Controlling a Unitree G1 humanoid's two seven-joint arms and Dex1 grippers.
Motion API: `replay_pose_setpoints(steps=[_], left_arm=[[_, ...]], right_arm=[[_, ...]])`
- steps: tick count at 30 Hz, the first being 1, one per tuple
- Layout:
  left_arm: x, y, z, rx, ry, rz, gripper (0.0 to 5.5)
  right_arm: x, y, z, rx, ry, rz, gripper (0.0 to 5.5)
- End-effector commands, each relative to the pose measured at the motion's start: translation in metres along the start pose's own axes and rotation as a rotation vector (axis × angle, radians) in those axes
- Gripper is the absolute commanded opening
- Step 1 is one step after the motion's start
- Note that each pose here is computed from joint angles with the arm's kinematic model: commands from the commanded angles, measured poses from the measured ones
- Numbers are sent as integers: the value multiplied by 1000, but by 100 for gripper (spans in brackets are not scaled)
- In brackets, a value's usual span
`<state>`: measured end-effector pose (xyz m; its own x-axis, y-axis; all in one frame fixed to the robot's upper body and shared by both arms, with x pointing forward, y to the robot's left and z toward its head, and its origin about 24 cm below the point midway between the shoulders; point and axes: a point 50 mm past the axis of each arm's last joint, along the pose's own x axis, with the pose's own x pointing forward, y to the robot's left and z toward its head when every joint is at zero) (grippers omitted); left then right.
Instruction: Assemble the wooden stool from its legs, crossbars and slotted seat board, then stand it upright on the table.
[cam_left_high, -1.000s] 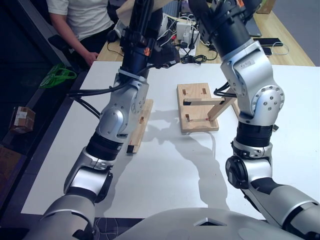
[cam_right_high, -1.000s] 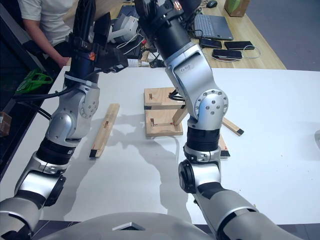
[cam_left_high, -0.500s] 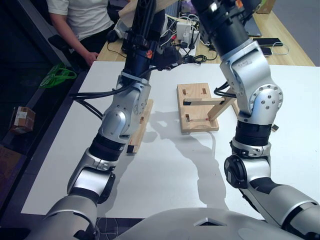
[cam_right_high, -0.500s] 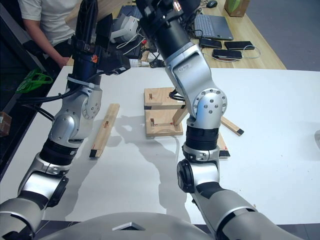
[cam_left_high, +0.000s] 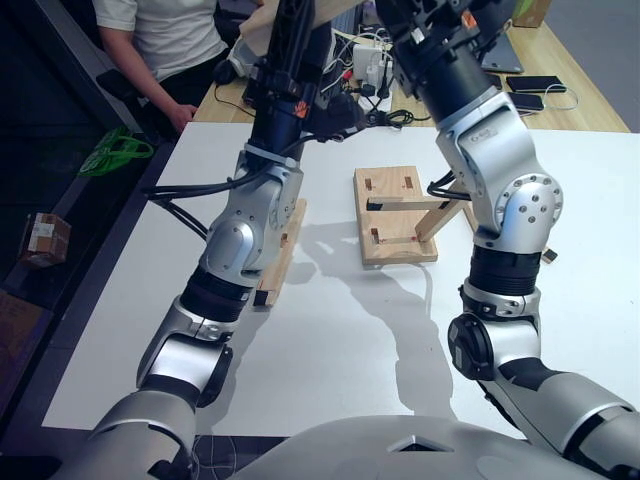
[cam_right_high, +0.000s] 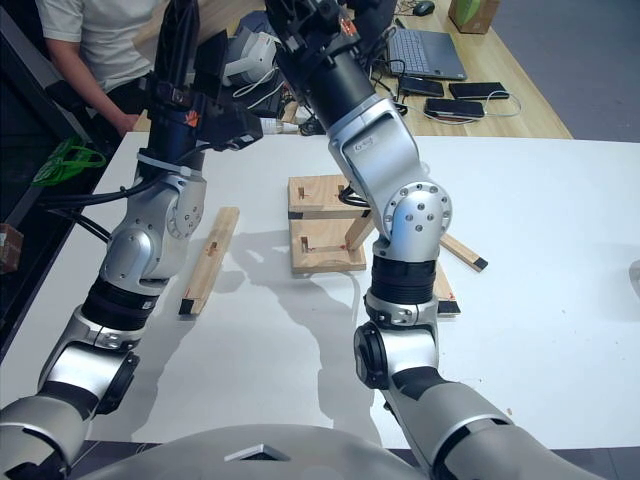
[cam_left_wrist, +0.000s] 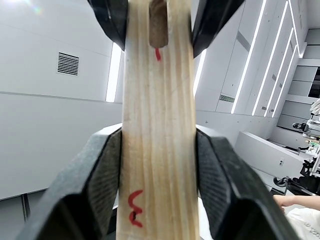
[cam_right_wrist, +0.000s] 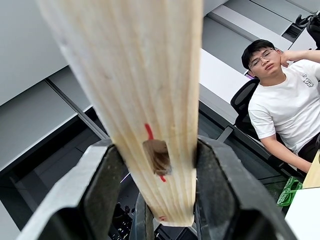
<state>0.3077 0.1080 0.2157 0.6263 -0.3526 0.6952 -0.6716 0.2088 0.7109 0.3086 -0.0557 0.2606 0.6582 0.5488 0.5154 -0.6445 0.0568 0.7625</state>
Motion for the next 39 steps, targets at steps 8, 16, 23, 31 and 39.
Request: replay_pose_setpoints(steps=[8,16,23,31,39], left_arm=[[-14,-6,3,-185,-37,-273,313],[-26,-8,-3,-191,-41,-340,420],[-46,-1,-67,-417,398,-312,489],[15,43,-75,-1459,484,-161,489],[34,96,-20,-1807,-12,-524,489]], right_arm=[[-1,3,11,4,-49,-8,209],[-8,-6,35,-37,-126,-83,207],[-7,-11,67,-270,-203,-197,205],[-7,-22,20,-734,6,-224,205],[-6,-25,-8,-919,157,-126,205]])
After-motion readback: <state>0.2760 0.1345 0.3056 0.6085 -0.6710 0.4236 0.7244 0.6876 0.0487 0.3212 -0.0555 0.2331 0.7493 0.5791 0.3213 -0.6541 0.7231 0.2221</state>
